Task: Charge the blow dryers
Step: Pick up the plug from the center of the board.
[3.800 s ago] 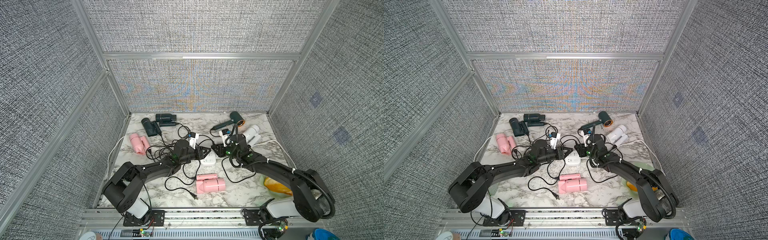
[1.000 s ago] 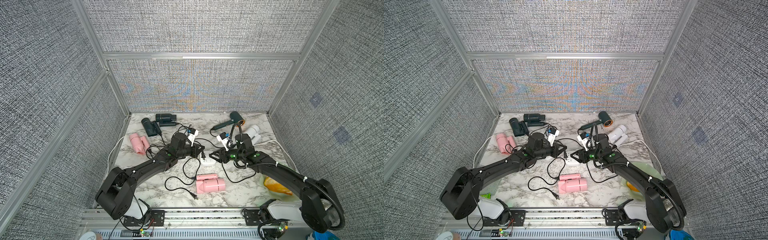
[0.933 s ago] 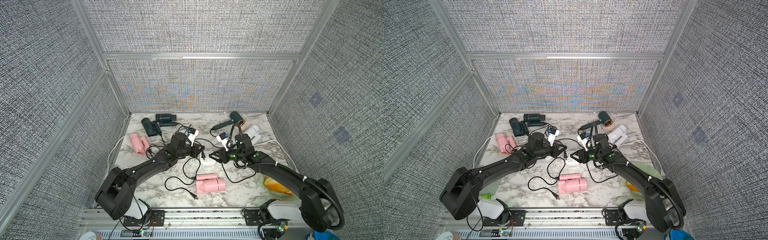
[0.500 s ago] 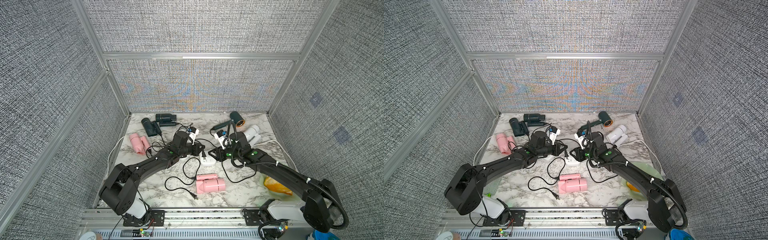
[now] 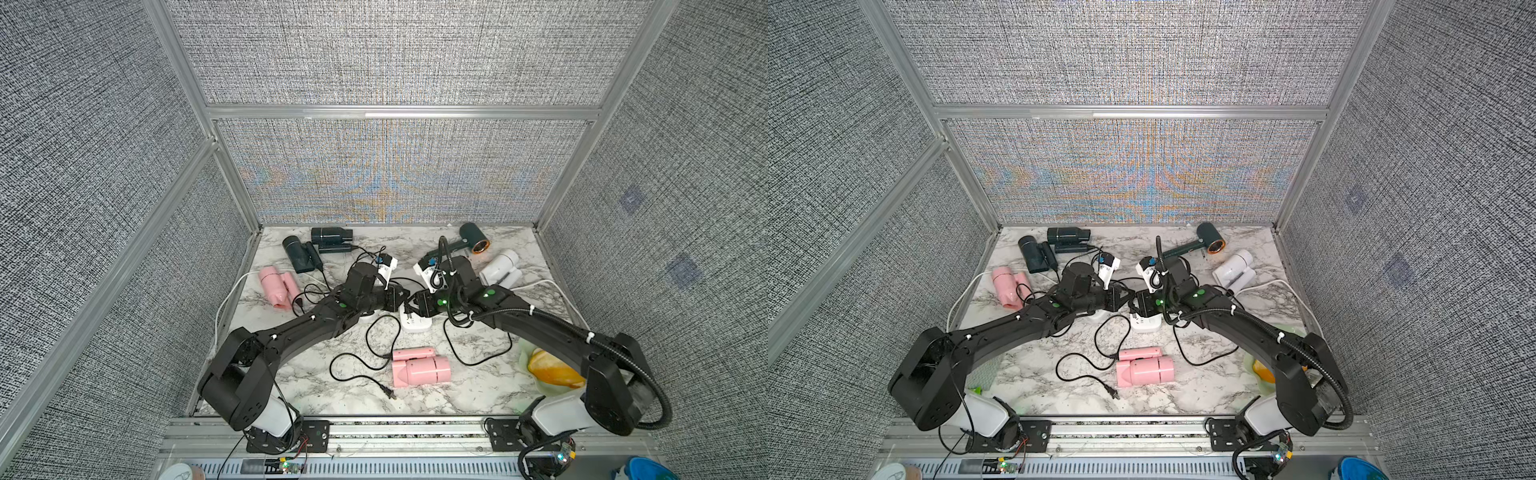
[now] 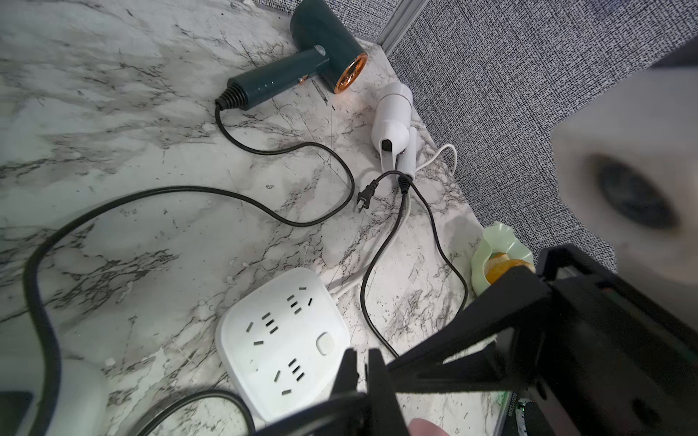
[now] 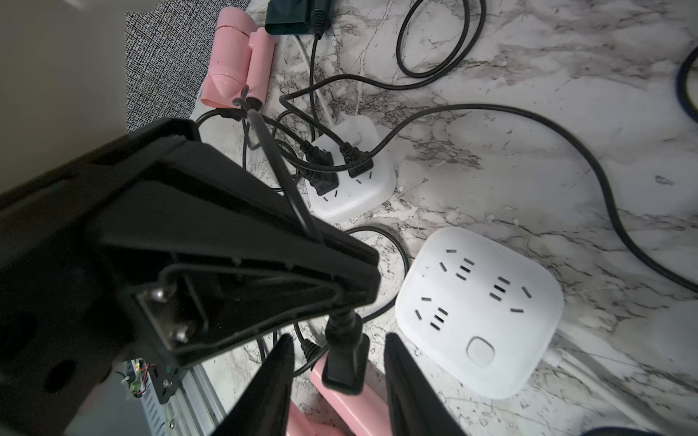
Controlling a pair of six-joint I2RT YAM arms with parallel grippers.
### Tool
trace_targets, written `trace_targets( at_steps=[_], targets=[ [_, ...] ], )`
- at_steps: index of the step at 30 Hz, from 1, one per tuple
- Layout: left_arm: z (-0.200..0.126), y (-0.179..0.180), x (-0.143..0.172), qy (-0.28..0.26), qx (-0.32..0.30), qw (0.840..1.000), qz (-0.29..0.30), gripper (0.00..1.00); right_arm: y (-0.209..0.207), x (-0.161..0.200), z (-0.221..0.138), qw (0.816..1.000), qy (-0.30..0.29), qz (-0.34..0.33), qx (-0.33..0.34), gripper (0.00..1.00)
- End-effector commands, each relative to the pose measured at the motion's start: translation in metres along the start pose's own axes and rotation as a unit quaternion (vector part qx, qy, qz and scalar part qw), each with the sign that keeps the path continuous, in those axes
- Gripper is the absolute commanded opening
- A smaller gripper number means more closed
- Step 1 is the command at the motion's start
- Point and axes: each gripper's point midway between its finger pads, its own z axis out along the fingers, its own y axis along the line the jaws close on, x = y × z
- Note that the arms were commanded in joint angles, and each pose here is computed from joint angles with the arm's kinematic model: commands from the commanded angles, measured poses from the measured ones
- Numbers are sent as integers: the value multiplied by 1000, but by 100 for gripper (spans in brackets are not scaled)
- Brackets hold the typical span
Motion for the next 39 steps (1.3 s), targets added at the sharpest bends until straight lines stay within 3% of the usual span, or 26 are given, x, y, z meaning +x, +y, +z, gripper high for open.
trace_targets(
  at_steps=[1,7,19,24,29,39],
  targets=[
    [-1,-4,-2,-4,1,1000,18,3,2,0,3,1000,11,10,-3,43],
    [0,-6,0,0,-3,1000,25,3,-3,2,11,999,24,13,16,41],
    [-2,-11,-2,-2,2,1000,22,6,-7,6,21,999,28,13,26,21],
    [-5,-8,-6,-6,-2,1000,3,17,-9,7,19,1000,15,8,25,13],
    [-7,-9,-13,-11,23,999,-23,45,-5,8,15,1000,2,-1,14,12],
    [-18,1,-19,-29,48,996,-66,53,-6,12,11,1000,-7,-2,12,11]
  ],
)
